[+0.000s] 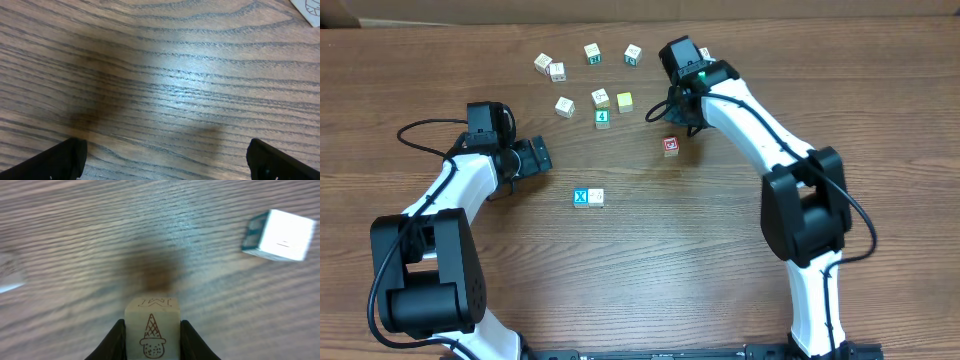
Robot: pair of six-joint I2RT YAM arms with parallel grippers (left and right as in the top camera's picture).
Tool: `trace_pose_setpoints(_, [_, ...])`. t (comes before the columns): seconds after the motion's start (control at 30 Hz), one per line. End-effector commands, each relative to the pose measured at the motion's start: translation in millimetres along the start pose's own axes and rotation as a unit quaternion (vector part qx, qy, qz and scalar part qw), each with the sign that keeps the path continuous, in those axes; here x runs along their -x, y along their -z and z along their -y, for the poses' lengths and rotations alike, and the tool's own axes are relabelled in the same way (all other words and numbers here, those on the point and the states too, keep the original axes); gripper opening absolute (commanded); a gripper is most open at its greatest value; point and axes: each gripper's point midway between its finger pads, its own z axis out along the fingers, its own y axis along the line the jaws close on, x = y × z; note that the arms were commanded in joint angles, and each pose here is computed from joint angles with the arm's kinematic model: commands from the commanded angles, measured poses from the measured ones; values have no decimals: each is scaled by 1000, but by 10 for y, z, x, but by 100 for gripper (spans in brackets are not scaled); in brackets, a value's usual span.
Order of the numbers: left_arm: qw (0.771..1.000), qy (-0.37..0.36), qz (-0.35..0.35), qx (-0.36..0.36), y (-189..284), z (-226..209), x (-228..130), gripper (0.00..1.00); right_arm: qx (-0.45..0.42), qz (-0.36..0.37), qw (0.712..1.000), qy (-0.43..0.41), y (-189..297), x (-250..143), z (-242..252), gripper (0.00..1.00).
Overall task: Form a horizontal line
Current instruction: 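Carry the ice-cream block down-left toward the 4 and T blocks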
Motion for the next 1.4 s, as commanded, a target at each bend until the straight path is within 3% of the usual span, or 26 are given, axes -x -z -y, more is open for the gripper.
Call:
trace_pose_setpoints(0.0, [1000,5,-9,-2,-45,1,-53,100,58,31,998,-2,652,200,-124,6])
trace_pose_setpoints(0.17, [1000,5,-9,-2,-45,1,-53,100,127,-80,989,8,734,-257,-300,4])
trace_pose_setpoints(0.3, [1000,5,-9,-2,-45,1,-53,100,129,-144,981,9,757,-553,-271,4])
trace_pose_setpoints(0.6, [1000,5,-9,-1,-44,0,-51,99,96,-197,975,22,579,-981,-208,4])
trace_pose_setpoints(0.9, [1000,5,-9,-1,-45,0,-53,100,95,-167,981,30,306,-1008,-249,4])
trace_pose_setpoints(1.13, [1000,5,-9,-1,-45,0,-53,99,31,-68,997,33,162,-629,-74,4])
trace_pose_setpoints(1.37, [1000,5,-9,-1,-44,0,-51,99,47,-11,999,19,144,-351,-166,4])
